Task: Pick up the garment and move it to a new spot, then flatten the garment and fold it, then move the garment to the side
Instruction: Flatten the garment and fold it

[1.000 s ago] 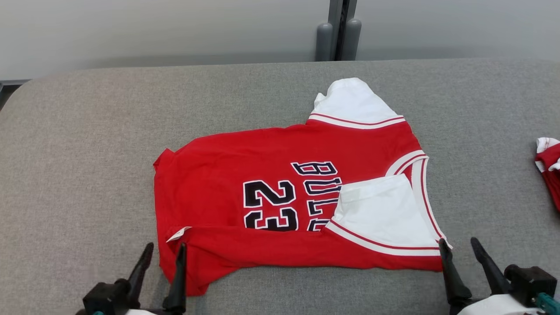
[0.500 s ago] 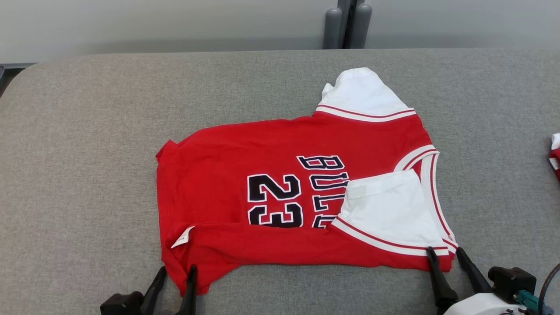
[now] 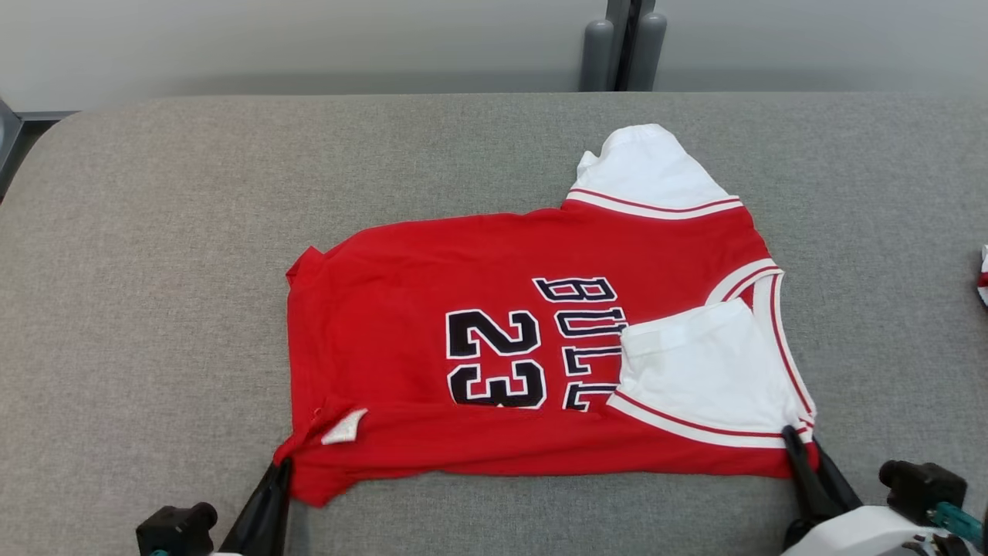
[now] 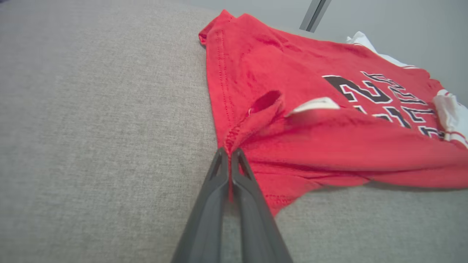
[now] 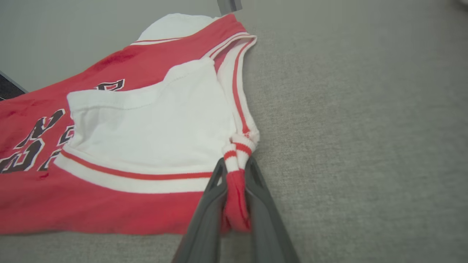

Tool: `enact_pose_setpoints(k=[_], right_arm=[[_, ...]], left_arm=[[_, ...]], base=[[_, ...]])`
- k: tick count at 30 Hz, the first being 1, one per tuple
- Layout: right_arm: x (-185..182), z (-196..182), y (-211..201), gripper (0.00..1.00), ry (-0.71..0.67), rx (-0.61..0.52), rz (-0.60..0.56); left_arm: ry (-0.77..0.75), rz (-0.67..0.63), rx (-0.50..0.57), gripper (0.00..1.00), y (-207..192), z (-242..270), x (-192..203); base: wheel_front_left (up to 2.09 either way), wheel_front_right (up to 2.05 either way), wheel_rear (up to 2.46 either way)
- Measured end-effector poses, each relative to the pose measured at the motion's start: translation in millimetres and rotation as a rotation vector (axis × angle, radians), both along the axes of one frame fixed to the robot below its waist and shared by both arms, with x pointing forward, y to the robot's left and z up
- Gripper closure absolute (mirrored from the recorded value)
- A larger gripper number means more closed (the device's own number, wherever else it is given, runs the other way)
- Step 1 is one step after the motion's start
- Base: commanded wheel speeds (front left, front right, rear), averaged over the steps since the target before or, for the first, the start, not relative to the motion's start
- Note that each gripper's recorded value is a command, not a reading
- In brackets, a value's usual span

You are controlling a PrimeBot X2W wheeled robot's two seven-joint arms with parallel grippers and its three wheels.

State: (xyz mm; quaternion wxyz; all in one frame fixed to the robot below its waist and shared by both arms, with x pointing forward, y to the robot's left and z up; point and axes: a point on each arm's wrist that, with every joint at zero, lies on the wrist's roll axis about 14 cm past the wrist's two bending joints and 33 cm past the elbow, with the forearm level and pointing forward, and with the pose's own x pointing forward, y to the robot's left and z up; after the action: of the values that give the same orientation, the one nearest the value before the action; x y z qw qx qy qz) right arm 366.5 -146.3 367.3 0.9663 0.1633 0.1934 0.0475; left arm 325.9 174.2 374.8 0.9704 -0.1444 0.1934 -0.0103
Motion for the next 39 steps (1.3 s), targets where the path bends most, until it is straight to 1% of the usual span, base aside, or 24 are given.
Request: enact_pose_setpoints(k=[3,5,9,12,13,16,17,18,19,22,26,29,32,34,39], right_arm=[[-2,6,-15,1.0,-0.023,-0.006,-0.038],[-10,8,-23,1.0,-0.021,-0.014,-0.057],[-27,11,-35,1.0,-0.012,-0.021,-0.089],[-46,9,-39,1.0,0.014,-0.018,-0.108],[-60,6,-39,1.0,0.044,-0.012,-0.115],[-73,5,-39,1.0,0.063,-0.006,-0.126],[-75,4,-40,0.97,0.068,-0.009,-0.128],[-75,5,-40,0.6,0.067,-0.009,-0.13],[-75,5,-40,0.0,0.067,-0.007,-0.131],[-70,12,-41,0.0,0.04,-0.024,-0.13],[-48,39,-46,0.0,-0.063,-0.044,-0.135],[-31,63,-47,0.0,-0.149,-0.062,-0.13],[-15,91,-50,0.0,-0.243,-0.09,-0.126],[-6,105,-49,0.0,-0.285,-0.098,-0.119],[5,129,-46,0.0,-0.353,-0.114,-0.105]], left_arm=[[-0.02,-0.015,0.021,1.0,8,9,2],[-0.024,-0.026,0.029,1.0,9,15,0],[0.017,-0.063,0.049,1.0,10,16,-15],[0.048,-0.073,0.04,1.0,9,18,-27],[0.084,-0.074,0.03,1.0,8,15,-38],[0.11,-0.072,0.02,1.0,7,14,-47],[0.115,-0.076,0.011,1.0,5,14,-48],[0.123,-0.081,0.005,0.52,3,13,-49],[0.13,-0.087,0.005,0.0,1,12,-50],[0.129,-0.089,-0.006,0.0,-2,12,-50],[0.072,-0.054,-0.019,0.0,0,21,-43],[-0.029,-0.016,-0.02,0.0,1,39,-24],[-0.129,0.008,0.008,0.0,4,59,-8],[-0.186,0.012,0.046,0.0,7,70,2],[-0.255,0.014,0.079,0.0,7,86,18]], base=[[0.0,0.0,0.0],[0.0,0.0,0.0],[0.0,0.0,0.0],[0.0,0.0,0.0],[0.0,0.0,0.0],[0.0,0.0,0.0],[0.0,0.0,0.0],[0.0,0.0,0.0],[0.0,0.0,0.0],[0.0,0.0,0.0],[0.0,0.0,0.0],[0.0,0.0,0.0],[0.0,0.0,0.0],[0.0,0.0,0.0],[0.0,0.0,0.0]])
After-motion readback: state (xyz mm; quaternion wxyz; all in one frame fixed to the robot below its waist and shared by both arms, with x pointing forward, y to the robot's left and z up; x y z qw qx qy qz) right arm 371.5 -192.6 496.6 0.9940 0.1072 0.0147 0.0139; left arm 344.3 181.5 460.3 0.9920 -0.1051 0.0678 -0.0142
